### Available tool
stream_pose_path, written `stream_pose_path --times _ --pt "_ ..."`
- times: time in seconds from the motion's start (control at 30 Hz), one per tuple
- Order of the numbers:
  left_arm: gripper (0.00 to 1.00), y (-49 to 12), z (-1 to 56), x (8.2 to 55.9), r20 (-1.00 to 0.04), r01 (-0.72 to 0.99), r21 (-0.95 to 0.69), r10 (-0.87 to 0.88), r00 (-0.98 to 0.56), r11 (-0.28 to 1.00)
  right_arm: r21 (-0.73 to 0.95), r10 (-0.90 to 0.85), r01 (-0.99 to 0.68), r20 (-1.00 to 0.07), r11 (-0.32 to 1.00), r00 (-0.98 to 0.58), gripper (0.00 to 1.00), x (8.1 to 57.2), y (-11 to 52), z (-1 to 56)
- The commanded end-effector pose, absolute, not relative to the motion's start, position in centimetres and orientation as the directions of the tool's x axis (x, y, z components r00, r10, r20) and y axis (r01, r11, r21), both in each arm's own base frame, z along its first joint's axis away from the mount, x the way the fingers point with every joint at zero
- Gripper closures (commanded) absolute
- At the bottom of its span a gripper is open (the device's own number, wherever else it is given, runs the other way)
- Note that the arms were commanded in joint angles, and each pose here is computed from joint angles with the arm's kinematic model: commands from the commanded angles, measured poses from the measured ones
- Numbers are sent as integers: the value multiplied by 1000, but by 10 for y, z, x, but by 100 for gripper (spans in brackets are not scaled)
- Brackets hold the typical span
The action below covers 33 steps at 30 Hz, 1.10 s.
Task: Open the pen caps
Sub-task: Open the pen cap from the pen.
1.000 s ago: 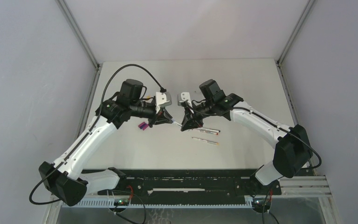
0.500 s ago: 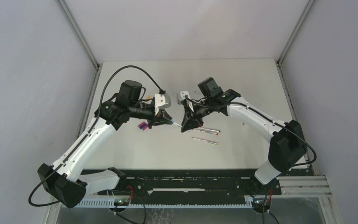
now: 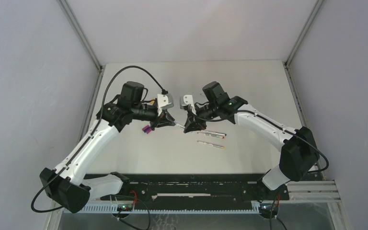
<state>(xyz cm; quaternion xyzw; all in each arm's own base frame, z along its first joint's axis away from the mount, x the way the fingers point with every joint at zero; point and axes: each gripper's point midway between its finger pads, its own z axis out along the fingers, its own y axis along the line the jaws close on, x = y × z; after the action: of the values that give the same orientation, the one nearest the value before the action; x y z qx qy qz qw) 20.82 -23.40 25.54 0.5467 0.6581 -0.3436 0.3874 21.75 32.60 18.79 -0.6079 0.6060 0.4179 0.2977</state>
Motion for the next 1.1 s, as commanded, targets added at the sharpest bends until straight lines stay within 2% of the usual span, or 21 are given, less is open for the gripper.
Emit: stream_pose_path --times 0.0,0.3,0.7,0.9,1.07 --pt "100 -231 273 211 -915 984 -38 389 -104 175 110 -599 -987 -785 115 -157 100 243 299 155" --pt "100 -226 273 203 -918 990 4 393 -53 144 137 -620 -988 -770 71 -152 100 235 297 145" --pt "100 -221 275 188 -919 995 50 394 11 90 253 -643 -967 -737 23 -208 100 221 293 134" --pt "100 -222 277 190 -917 994 40 398 -5 103 231 -645 -973 -740 22 -190 100 227 295 139" --pt "100 -222 277 197 -915 990 20 401 -36 136 154 -665 -985 -729 72 -163 100 238 295 134"
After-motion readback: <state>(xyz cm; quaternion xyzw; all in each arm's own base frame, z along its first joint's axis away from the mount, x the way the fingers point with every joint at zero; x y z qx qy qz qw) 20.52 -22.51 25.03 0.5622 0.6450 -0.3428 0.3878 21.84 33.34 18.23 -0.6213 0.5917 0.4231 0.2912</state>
